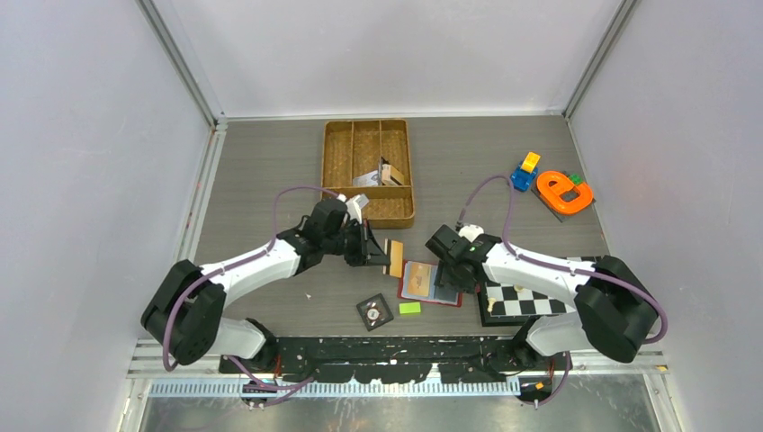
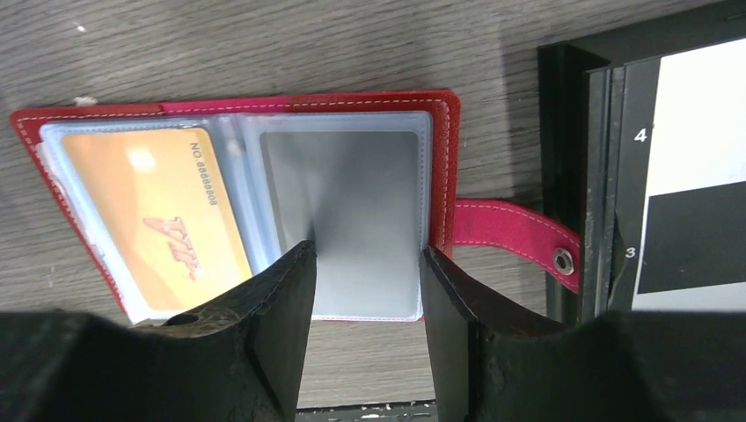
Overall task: Put the credit cards into the card holder
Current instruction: Move the card holder to the center of the board.
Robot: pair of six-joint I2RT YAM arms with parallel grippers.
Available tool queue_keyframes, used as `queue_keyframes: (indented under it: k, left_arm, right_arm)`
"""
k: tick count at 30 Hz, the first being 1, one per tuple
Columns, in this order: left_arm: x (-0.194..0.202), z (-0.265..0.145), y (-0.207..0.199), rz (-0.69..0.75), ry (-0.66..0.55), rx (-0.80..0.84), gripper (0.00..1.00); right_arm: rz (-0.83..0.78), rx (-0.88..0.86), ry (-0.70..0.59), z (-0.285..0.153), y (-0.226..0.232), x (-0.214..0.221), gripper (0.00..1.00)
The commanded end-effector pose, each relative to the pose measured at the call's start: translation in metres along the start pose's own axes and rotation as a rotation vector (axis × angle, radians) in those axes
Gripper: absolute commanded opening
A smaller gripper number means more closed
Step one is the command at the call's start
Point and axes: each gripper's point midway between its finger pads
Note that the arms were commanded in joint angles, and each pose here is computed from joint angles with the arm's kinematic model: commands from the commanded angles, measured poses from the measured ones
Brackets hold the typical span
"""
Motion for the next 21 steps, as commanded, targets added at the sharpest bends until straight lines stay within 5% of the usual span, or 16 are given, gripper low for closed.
queue_keyframes:
  k: [1,21]
  left_arm:
    - [-0.0132,0.0036,-0.0081,0.011,-0.051,0.03,0.0]
    - [-0.0112,0.0133,-0.0118,0.008,-0.027,0.04,0.0]
  right_arm:
    - [0.015,0.019,-0.063,0.0068,-0.0001,-0.009,0.52]
    - [0.018,0.013,-0.073,0.0091,-0.0047,-0.0087,0.53]
Point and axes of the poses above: each gripper's point midway between its finger pads, its own z axis out along the fingers, its own y axis along the line the jaws close on, x = y × z, and after that the axes turned 15 degrees about z, right-handed
